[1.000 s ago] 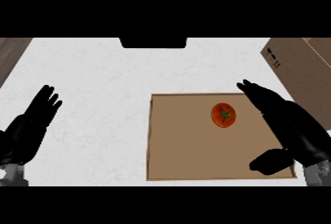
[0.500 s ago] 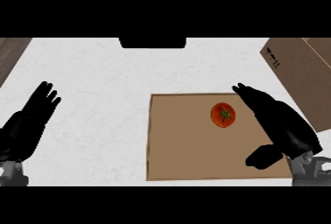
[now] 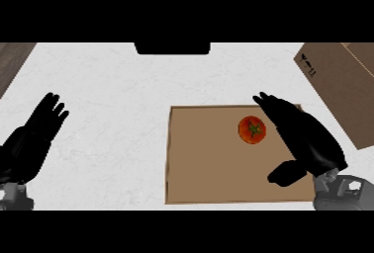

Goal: Pick the tomato from the tray and place it in the cardboard box

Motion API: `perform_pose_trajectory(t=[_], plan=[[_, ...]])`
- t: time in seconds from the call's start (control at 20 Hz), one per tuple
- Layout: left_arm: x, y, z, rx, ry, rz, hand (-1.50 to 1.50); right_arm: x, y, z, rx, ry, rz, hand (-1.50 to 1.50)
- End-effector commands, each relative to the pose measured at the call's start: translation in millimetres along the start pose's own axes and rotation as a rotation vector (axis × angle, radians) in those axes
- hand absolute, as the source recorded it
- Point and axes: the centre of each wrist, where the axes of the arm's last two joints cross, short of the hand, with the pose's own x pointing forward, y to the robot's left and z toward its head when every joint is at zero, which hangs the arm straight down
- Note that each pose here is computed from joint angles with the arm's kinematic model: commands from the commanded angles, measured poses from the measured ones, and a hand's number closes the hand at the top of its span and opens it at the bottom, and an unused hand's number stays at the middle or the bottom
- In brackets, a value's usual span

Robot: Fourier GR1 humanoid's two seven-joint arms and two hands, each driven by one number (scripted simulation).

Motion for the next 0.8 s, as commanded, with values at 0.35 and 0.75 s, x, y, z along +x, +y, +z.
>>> perform_pose_trajectory(t=[0.35,0.75], plan=[[11.6,11.6,2.8,-0.011,0.001,0.011,0.00,18.9,-9.5,-18.8,0.028,0.042,0.045,-1.50],[-3.3,9.3,-3.2,-0.004,0.016,0.001,0.00,-2.1,11.3,-33.6,0.048,0.112,0.075,-1.50]])
